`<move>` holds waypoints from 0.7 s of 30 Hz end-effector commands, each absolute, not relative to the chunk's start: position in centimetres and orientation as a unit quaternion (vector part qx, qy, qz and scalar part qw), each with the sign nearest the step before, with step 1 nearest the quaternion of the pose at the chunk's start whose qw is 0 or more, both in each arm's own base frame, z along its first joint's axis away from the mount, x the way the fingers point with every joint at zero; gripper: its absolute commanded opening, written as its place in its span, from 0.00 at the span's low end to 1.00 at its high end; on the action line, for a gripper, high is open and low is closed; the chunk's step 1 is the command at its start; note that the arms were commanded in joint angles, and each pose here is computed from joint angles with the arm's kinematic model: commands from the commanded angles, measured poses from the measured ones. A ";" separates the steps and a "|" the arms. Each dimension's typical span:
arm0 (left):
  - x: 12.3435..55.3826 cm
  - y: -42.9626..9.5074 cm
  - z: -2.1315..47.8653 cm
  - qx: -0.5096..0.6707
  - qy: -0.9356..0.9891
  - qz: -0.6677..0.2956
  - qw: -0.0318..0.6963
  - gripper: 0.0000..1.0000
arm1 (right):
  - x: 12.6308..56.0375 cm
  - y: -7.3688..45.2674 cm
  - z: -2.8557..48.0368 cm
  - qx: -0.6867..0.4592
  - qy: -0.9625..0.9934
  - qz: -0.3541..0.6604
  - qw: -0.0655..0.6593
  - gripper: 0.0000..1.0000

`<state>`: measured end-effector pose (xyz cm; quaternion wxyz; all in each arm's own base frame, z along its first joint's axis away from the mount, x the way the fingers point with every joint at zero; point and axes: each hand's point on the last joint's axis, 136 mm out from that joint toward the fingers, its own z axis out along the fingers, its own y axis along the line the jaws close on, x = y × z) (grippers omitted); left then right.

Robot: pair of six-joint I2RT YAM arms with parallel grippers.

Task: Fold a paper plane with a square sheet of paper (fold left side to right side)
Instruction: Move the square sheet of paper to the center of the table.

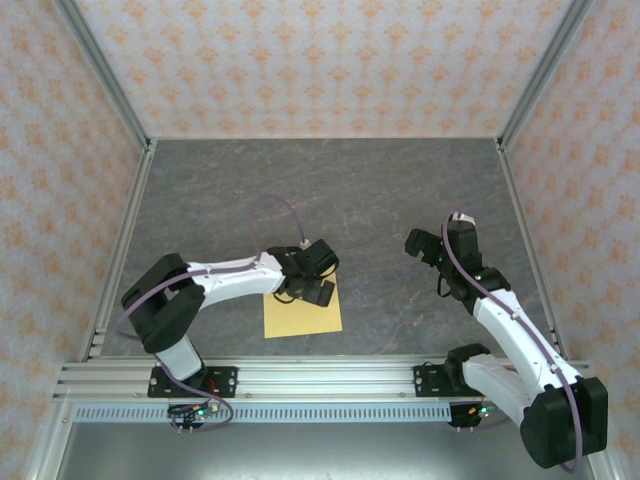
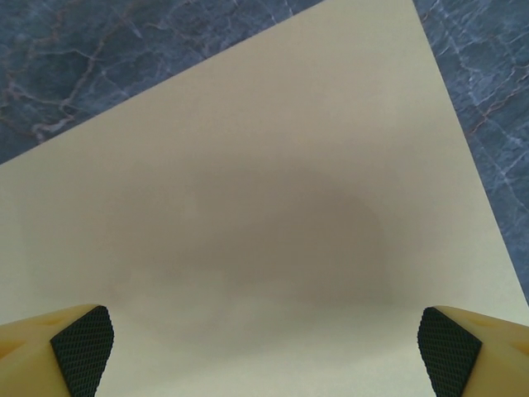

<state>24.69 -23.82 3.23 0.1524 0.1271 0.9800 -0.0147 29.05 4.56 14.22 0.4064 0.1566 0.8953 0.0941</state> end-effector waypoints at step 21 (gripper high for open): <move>29.5 -29.3 -0.6 0.165 0.980 -0.050 0.095 0.95 | 28.6 4.3 14.4 0.156 0.898 0.085 0.402 1.00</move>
